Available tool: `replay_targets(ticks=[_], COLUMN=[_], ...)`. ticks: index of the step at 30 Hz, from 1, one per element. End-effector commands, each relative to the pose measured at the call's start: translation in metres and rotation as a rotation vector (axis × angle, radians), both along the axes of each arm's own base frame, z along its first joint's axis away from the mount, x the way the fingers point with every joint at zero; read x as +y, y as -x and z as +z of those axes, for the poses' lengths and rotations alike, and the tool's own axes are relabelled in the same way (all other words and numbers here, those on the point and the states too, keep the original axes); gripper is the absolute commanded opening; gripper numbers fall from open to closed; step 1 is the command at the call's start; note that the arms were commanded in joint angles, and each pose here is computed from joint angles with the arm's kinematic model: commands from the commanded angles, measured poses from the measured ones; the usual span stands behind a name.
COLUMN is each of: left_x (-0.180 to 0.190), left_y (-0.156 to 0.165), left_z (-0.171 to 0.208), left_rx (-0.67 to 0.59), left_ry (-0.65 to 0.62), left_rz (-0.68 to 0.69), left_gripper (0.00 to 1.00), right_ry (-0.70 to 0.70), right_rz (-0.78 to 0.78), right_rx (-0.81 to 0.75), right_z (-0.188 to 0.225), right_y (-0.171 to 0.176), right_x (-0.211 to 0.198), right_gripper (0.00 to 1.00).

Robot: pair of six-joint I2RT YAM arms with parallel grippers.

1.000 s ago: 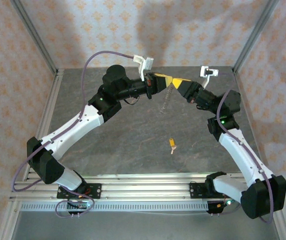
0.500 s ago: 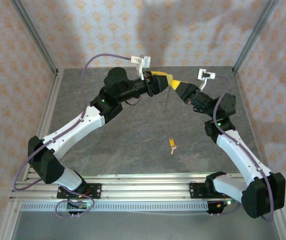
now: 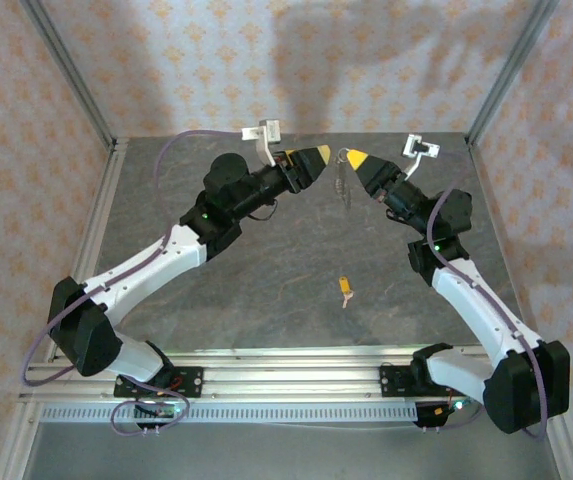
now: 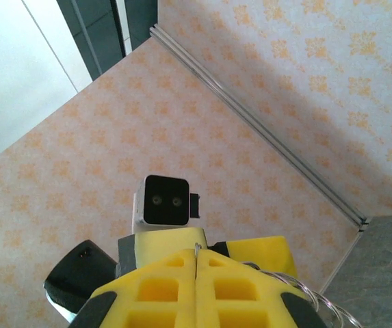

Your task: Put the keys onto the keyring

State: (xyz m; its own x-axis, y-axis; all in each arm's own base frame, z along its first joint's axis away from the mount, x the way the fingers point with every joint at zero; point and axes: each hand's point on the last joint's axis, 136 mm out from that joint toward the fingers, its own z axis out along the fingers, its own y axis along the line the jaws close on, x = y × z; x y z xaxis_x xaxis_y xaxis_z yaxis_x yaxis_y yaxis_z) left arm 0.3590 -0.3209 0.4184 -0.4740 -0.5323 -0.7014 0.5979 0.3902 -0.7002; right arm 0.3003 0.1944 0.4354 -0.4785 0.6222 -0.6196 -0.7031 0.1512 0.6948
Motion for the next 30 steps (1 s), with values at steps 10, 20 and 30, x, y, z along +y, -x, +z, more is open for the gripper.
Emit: replay_targets(ticks=[10, 20, 30], left_x=[-0.004, -0.014, -0.022], left_y=[0.019, 0.015, 0.014], left_z=[0.043, 0.048, 0.047], left_rx=[-0.101, -0.113, -0.111], left_ry=[0.105, 0.106, 0.104], left_rz=[-0.035, -0.059, -0.083], left_gripper=[0.52, 0.52, 0.50], right_ry=[-0.056, -0.059, -0.058], right_rz=[0.021, 0.037, 0.042], right_rx=[-0.072, -0.072, -0.074], right_z=[0.018, 0.018, 0.018], right_y=[0.008, 0.008, 0.010], right_x=[0.003, 0.006, 0.007], right_gripper=[0.00, 0.00, 0.00])
